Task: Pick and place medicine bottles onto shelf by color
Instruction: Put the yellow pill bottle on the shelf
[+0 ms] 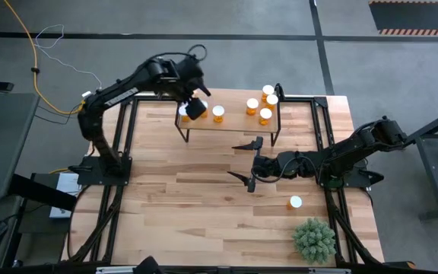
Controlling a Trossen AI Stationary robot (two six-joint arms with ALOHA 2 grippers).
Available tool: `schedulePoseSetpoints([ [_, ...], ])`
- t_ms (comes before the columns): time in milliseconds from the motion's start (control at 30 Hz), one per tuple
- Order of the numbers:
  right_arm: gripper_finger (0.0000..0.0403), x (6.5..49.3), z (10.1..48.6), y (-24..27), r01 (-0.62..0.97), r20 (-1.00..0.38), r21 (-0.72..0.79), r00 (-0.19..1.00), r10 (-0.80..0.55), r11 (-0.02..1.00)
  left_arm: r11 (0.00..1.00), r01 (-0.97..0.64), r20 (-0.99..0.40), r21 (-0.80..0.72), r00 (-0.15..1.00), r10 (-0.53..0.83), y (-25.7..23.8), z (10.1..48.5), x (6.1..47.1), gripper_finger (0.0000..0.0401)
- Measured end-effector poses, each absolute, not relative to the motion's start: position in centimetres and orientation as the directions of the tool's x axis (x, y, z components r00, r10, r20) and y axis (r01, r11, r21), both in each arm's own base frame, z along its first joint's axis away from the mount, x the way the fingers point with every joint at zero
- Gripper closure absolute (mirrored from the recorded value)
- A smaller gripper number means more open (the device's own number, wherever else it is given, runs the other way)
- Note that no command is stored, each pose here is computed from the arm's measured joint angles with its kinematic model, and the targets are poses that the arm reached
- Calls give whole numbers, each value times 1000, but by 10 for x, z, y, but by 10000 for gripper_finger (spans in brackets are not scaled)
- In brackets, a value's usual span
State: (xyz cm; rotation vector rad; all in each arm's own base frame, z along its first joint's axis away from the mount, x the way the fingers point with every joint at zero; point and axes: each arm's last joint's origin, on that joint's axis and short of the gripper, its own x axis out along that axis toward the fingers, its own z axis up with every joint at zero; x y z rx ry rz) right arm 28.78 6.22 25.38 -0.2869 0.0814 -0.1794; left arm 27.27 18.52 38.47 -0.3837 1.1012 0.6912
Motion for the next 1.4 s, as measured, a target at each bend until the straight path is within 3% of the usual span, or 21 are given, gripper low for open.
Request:
schedulePoseSetpoints([
  [300, 18, 288, 254, 62, 164, -54, -288, 981, -187, 943, 827, -562, -618, -29, 660, 427, 128, 433, 253, 162],
  [433, 18, 288, 254, 62, 164, -55, -284, 981, -187, 945, 890, -453, -463, -47, 800, 383, 88, 420, 238, 162],
  [600, 18, 288, 254, 63, 145, -55, -265, 985, -165, 953, 943, -326, -284, -70, 912, 294, 50, 375, 215, 162],
  [967, 18, 288, 254, 63, 136, -56, -268, 986, -156, 954, 971, -219, -8, -99, 976, 219, 19, 258, 158, 162],
  [1267, 18, 288, 255, 63, 145, -47, -264, 985, -163, 954, 979, -171, 160, -114, 969, 188, 14, 241, 121, 165],
  [1400, 18, 288, 255, 63, 147, -47, -241, 986, -163, 959, 982, -151, 194, -115, 966, 172, 13, 244, 111, 192],
])
